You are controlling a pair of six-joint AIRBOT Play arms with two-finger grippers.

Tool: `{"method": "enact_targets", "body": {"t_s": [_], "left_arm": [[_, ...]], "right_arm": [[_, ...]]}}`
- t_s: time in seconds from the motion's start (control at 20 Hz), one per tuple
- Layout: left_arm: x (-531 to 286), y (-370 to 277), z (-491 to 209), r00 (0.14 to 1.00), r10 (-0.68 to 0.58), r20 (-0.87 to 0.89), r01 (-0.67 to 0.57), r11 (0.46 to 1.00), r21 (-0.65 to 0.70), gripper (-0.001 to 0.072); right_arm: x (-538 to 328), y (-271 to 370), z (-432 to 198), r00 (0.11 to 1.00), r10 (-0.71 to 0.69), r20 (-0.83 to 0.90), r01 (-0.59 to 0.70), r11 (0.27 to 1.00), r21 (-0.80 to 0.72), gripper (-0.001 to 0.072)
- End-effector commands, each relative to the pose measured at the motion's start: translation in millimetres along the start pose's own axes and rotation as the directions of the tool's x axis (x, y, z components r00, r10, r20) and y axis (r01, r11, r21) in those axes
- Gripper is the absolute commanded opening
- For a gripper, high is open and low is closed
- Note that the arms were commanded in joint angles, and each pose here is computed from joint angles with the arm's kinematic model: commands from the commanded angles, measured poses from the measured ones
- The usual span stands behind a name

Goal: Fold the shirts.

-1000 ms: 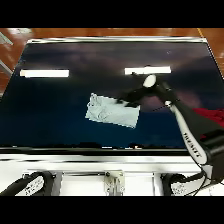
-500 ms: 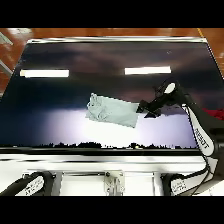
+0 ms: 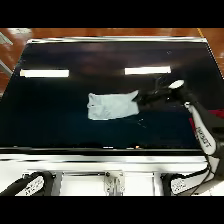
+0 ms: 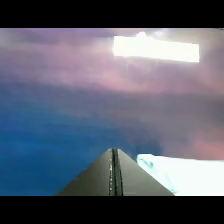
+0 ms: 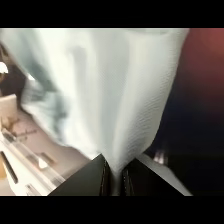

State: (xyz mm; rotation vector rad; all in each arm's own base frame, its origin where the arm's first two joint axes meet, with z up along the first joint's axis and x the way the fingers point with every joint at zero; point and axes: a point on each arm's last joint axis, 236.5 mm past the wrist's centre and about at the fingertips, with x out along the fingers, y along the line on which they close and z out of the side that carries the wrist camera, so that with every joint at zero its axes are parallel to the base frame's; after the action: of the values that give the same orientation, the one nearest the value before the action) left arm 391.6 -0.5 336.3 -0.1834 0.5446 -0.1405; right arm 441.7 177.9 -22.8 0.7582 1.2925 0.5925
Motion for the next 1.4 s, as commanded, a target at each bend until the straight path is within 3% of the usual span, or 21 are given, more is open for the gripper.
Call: {"method": "enact_targets", "body": {"t_s": [0.0, 0.15, 0.4, 0.6, 0.75, 0.9, 1.15, 1.35], "left_arm": [[0, 0, -7, 1.000, 0.001, -0.030, -0.001, 1.000, -0.001, 0.0032], [-1, -1, -22, 0.996, -0.004, -0.093, 0.005, 1.000, 0.008, 0.0032], [-3, -2, -38, 0.987, -0.011, -0.161, 0.015, 1.000, 0.024, 0.0032], [-7, -4, -56, 0.971, -0.018, -0.238, 0.024, 0.999, 0.022, 0.0032], [-10, -5, -65, 0.962, -0.023, -0.273, 0.030, 0.999, 0.021, 0.0032], [-9, -5, -66, 0.960, -0.023, -0.278, 0.030, 0.999, 0.020, 0.0032], [2, -1, -83, 0.945, -0.027, -0.327, 0.020, 0.999, -0.026, 0.0032], [13, 2, -102, 0.925, -0.037, -0.378, 0.010, 0.997, -0.072, 0.0032]], "right_arm": [[-103, 55, 49, 0.978, 0.096, 0.187, -0.095, 0.995, -0.017, 0.0066], [-195, 65, 62, 0.956, 0.066, 0.286, -0.058, 0.998, -0.036, 0.0066], [-316, -8, 77, 0.867, -0.164, 0.471, 0.127, 0.986, 0.109, 0.0066], [-377, -93, 63, 0.759, -0.414, 0.503, 0.328, 0.910, 0.253, 0.0066], [-416, -132, 59, 0.665, -0.521, 0.535, 0.422, 0.853, 0.307, 0.0066], [-441, -144, 73, 0.585, -0.528, 0.616, 0.415, 0.847, 0.332, 0.0066], [-458, -114, 118, 0.502, -0.371, 0.781, 0.330, 0.917, 0.223, 0.0066], [-469, -122, 90, 0.550, -0.424, 0.720, 0.383, 0.894, 0.234, 0.0066]]}}
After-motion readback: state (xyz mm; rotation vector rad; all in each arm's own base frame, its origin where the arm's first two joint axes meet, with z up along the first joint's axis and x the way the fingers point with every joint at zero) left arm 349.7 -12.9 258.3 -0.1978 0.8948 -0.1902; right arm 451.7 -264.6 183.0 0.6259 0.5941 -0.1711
